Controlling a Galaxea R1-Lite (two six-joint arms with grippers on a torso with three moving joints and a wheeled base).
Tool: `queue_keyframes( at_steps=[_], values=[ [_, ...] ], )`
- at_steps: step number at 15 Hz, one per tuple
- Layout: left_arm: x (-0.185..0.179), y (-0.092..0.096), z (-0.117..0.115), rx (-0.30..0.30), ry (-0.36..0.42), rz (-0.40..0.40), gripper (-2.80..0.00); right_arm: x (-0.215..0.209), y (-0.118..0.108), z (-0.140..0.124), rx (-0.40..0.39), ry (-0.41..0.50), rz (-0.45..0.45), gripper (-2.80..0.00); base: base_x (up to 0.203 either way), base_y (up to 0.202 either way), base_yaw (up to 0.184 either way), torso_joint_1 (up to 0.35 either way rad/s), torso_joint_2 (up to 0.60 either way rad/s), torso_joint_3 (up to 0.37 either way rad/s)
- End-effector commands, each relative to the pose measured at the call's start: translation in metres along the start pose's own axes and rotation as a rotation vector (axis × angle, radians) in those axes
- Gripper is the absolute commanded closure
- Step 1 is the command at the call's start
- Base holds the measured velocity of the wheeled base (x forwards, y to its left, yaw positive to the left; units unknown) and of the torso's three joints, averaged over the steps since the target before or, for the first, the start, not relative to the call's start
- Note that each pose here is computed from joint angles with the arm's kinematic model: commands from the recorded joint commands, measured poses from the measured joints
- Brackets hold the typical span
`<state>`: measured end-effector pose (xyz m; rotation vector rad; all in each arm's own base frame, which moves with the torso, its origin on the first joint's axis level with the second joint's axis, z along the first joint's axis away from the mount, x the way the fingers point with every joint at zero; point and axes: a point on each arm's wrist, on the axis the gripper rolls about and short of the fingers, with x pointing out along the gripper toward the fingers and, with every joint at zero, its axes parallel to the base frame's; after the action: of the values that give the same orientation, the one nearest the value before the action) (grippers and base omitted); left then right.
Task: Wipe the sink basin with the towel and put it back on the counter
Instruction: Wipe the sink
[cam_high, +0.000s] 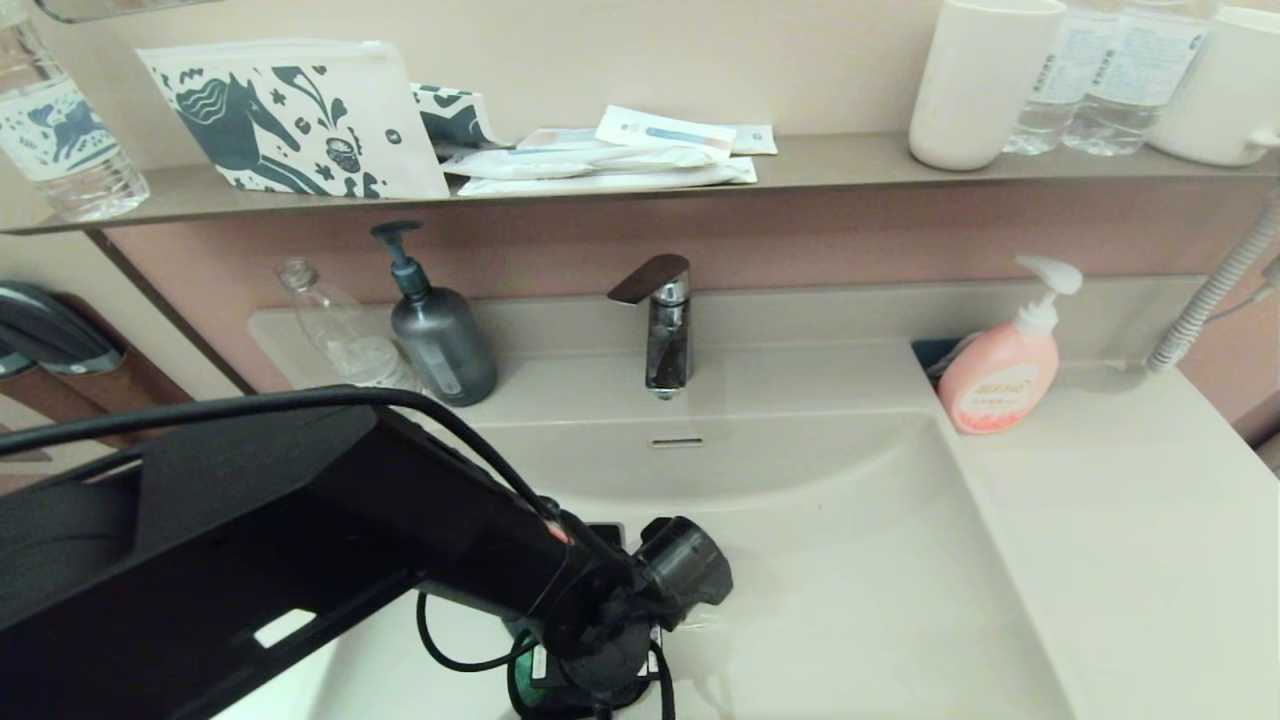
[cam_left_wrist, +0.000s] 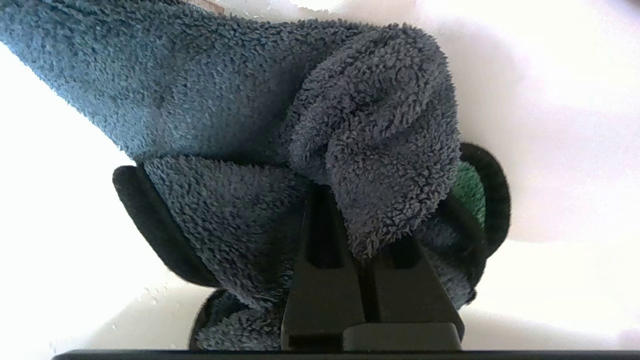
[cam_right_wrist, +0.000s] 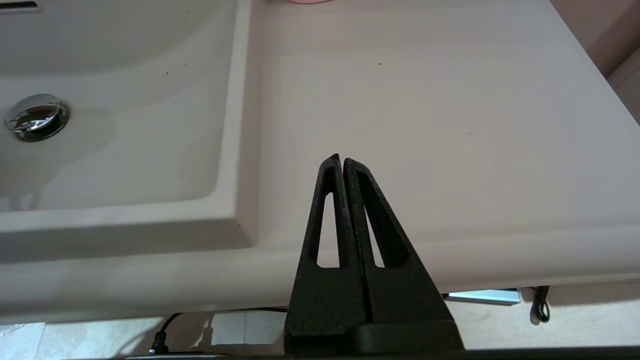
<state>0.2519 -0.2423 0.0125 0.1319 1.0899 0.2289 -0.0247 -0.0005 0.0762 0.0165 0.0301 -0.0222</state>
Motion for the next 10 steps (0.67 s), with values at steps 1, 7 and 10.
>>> queue_keyframes(
  at_steps=[1,7,10],
  values=[
    [-0.007,-0.021,0.003,-0.012,-0.026,-0.057,0.00,0.000,0.000,0.000,0.000,0.001,0.000,0.00,0.000,0.000,0.000,0.000,0.00,0.000],
    [-0.022,-0.041,0.003,0.006,-0.025,-0.080,0.00,0.000,0.000,0.000,0.000,0.000,0.000,0.00,0.000,0.000,0.000,0.000,0.00,0.000],
    [-0.022,-0.036,-0.007,0.058,0.023,-0.022,0.00,0.000,0.000,0.000,0.000,0.000,0.000,0.00,0.000,0.000,0.000,0.000,0.00,0.000]
  ],
)
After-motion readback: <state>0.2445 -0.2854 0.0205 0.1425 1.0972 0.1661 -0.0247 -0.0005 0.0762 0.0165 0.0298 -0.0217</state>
